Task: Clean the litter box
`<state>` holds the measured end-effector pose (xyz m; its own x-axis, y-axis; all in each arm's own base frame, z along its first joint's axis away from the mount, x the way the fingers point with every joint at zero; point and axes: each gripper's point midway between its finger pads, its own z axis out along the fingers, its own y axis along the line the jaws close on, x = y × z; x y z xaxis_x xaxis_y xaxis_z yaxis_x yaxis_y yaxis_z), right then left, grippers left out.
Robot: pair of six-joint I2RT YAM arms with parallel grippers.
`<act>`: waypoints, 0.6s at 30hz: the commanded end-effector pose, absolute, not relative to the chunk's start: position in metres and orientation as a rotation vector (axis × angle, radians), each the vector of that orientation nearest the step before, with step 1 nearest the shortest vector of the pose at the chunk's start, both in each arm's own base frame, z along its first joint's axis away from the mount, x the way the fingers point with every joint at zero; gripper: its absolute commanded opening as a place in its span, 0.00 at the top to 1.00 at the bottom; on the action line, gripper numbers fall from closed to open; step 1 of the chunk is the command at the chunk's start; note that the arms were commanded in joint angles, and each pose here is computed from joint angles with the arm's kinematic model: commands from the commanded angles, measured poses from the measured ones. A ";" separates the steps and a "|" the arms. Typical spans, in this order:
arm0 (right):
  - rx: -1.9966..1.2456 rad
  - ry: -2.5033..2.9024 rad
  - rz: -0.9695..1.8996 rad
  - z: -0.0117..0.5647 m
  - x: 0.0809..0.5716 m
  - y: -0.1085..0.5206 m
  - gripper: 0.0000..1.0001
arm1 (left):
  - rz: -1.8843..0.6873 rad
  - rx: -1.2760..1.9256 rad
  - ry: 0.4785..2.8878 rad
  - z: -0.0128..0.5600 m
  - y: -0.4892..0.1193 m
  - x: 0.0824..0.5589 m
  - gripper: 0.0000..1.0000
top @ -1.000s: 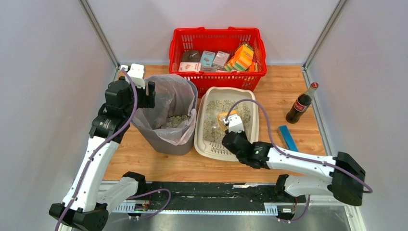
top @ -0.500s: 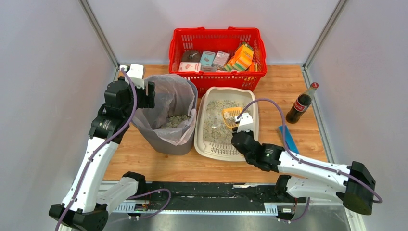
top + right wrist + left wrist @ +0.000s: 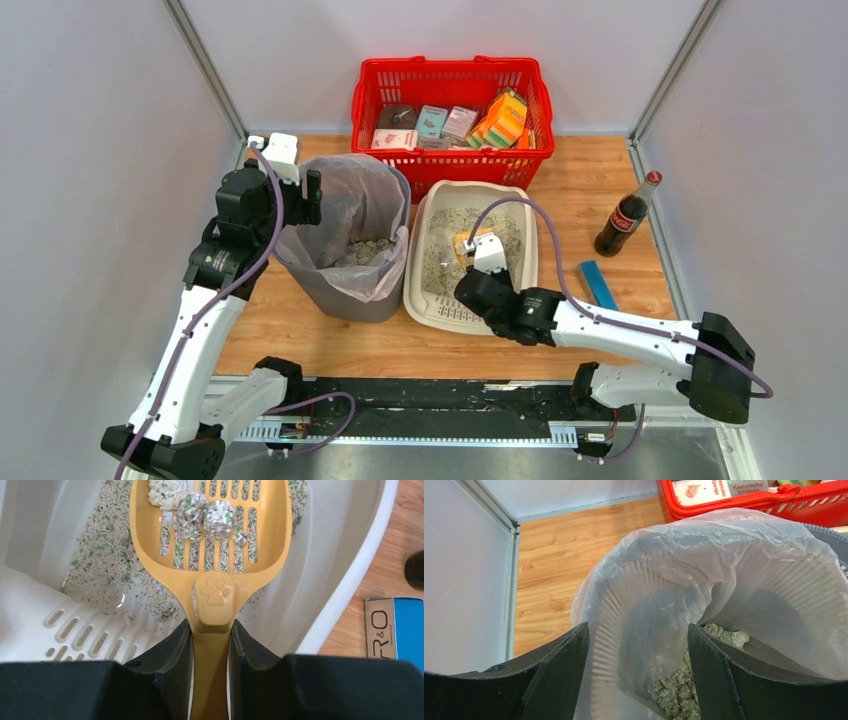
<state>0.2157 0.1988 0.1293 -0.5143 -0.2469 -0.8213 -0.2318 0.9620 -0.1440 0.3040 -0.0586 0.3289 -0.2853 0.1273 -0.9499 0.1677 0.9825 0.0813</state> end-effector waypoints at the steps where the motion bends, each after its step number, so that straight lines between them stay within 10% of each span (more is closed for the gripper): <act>1: -0.228 2.115 -0.076 0.143 0.223 0.170 1.00 | -0.067 0.200 1.818 0.342 -0.061 0.302 0.21; 4: -0.186 2.040 0.335 0.152 0.217 0.215 1.00 | -0.072 0.203 1.815 0.343 -0.062 0.301 0.20; 9: -0.294 2.166 -0.115 0.138 0.219 0.194 1.00 | -0.054 0.194 1.815 0.343 -0.059 0.301 0.20; 15: -0.226 2.056 0.283 0.152 0.220 0.213 1.00 | -0.068 0.200 1.806 0.345 -0.060 0.299 0.20; 18: -0.294 2.177 0.004 0.137 0.216 0.206 1.00 | -0.050 0.194 1.811 0.343 -0.058 0.301 0.20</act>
<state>0.2139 0.1859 0.1298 -0.5319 -0.1560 -0.8323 -0.2227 0.9741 -0.0403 0.3009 -0.0587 0.3330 -0.2721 0.1238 -0.9543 0.1713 0.9821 0.0786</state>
